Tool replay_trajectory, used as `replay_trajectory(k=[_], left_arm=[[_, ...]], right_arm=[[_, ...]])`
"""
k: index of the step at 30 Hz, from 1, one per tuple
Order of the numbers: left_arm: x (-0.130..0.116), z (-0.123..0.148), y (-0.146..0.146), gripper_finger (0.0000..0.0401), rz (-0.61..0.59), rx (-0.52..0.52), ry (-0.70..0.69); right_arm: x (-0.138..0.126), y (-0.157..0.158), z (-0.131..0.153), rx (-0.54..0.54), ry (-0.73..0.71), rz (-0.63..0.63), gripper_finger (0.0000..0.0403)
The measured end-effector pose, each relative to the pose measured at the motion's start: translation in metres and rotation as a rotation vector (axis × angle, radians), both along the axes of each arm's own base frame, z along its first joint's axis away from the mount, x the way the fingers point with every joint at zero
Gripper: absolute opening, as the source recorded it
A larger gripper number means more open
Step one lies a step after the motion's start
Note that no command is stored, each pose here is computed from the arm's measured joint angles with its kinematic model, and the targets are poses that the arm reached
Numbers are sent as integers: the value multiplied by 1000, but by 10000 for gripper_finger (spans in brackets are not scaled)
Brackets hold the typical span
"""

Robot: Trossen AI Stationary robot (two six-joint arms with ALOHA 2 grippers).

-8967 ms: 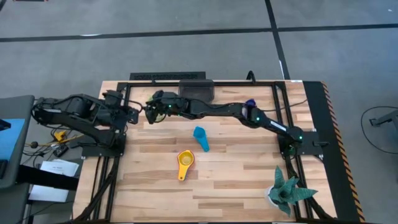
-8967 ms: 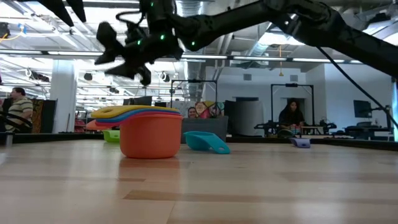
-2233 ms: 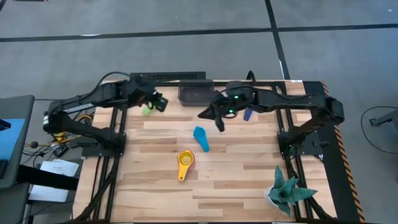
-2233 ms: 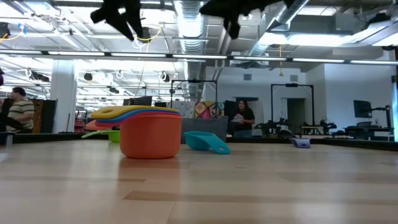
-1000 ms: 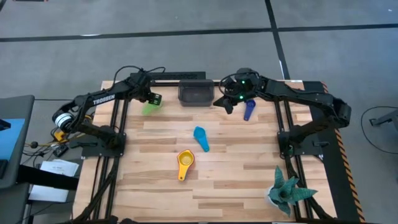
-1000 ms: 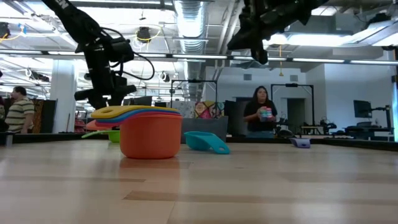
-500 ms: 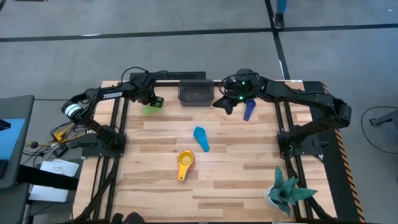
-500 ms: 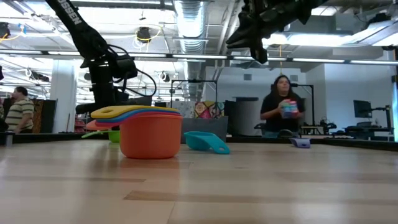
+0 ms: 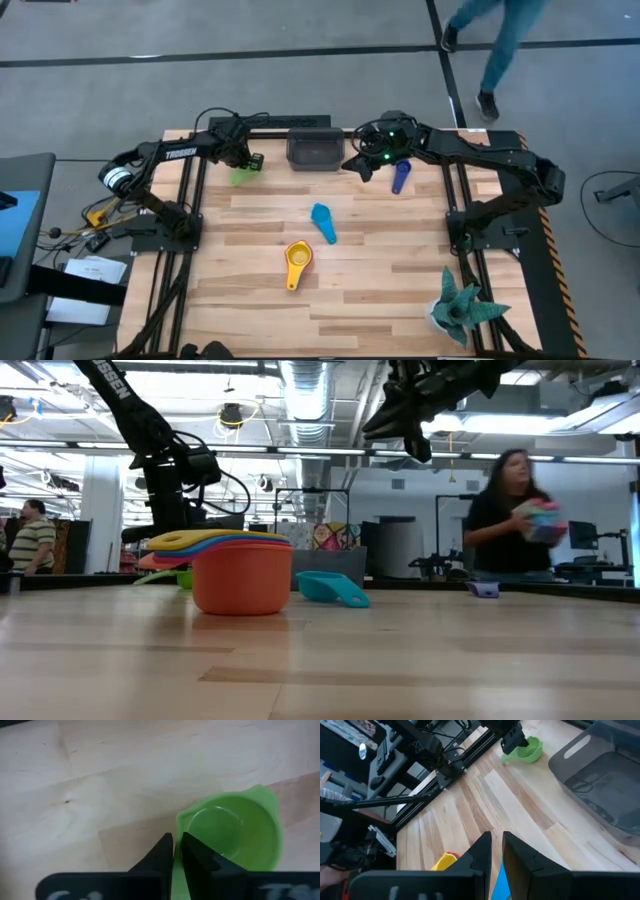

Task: Nest measuring cups in basket
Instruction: Stack the green measuring cup on top of the yellow measuring cup

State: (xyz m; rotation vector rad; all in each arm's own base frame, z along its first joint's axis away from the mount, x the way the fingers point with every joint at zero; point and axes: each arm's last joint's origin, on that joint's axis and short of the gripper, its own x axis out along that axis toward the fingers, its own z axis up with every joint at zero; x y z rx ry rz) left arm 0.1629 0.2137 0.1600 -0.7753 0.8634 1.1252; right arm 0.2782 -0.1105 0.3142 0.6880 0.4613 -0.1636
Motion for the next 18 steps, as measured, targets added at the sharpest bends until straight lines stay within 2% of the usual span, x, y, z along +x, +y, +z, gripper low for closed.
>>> replay_trajectory(k=[6,18], left_arm=[[2,9,-5,5,32,9,-51],[1,63,-40,3,76,143,-204]], right_arm=[[3,7,0,-9,6,1,72],[8,15,3,-14,-26,17,72]])
